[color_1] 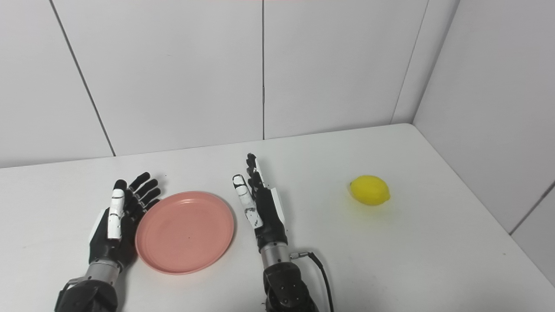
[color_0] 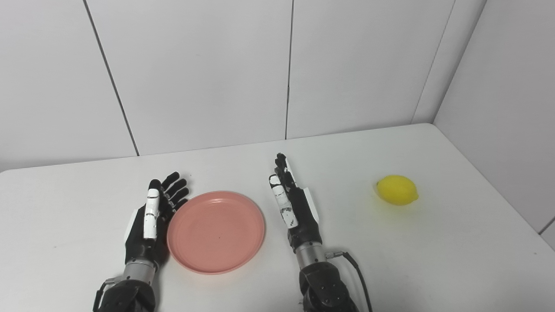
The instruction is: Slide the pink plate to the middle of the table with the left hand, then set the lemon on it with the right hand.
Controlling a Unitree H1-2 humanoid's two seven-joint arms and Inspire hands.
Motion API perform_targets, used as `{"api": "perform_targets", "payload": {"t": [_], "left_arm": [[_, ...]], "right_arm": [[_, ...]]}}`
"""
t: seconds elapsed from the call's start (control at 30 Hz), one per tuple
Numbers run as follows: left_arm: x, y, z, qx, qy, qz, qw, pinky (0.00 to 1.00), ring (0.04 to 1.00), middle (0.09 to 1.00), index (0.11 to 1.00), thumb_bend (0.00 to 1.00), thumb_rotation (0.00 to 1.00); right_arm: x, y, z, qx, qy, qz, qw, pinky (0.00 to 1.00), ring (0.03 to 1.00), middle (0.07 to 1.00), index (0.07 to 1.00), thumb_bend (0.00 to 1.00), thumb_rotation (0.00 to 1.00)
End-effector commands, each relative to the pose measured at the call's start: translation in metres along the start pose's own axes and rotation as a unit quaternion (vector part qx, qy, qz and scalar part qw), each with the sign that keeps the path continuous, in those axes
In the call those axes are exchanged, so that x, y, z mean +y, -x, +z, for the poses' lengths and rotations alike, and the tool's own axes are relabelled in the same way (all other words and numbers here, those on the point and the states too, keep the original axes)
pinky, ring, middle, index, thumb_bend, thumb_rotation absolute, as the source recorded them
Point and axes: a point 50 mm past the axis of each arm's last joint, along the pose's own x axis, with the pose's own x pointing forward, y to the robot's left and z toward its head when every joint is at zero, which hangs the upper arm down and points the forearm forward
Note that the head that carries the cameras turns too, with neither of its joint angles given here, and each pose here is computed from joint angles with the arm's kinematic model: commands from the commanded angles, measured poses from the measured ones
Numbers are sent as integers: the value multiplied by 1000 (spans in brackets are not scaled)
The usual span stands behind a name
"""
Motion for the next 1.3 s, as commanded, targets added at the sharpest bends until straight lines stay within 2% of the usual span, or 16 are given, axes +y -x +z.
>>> {"api": "perform_targets", "payload": {"t": [0.0,0.33,0.53,0.67,0.8,0.83,0.93,1.07,1.13,1.2,1.27], "left_arm": [[-8,-4,16,-31,-8,-21,999,899,883,876,858,545,1000],[-15,2,9,-25,-17,-27,999,924,896,889,879,549,1000],[-22,5,2,-35,-47,-16,998,926,918,915,904,533,1000],[-25,6,-1,-47,-70,1,996,935,923,921,912,520,1000],[-26,5,-4,-56,-91,13,994,933,928,926,921,507,1000],[-26,5,-4,-55,-93,15,994,959,943,939,936,509,1000],[-27,5,-4,-57,-98,25,993,989,959,955,951,500,1000],[-28,5,-4,-57,-101,37,993,994,962,965,964,495,1000],[-28,4,-4,-55,-101,41,993,986,958,961,963,499,1000],[-29,4,-4,-54,-100,44,993,988,958,963,963,504,1000],[-28,4,-3,-55,-101,45,992,986,957,963,961,496,1000]], "right_arm": [[3,-8,17,-33,-8,11,999,1000,1000,996,994,664,956],[-10,-2,26,-28,-4,23,999,1000,1000,1000,1000,672,993],[-30,3,29,-44,21,-3,999,1000,999,983,968,702,966],[-49,5,36,-66,73,-23,995,1000,987,961,955,700,976],[-75,8,47,-84,138,-42,986,935,938,930,928,698,993],[-80,9,50,-91,140,-41,985,927,943,941,932,672,937],[-105,10,60,-104,211,-57,970,912,939,937,930,701,911],[-128,12,73,-112,280,-75,951,859,903,908,908,716,868],[-139,13,79,-109,298,-84,945,858,898,907,905,713,810],[-149,14,83,-106,313,-93,939,862,901,910,900,714,700],[-160,14,86,-102,341,-102,929,860,899,906,896,715,669]]}}
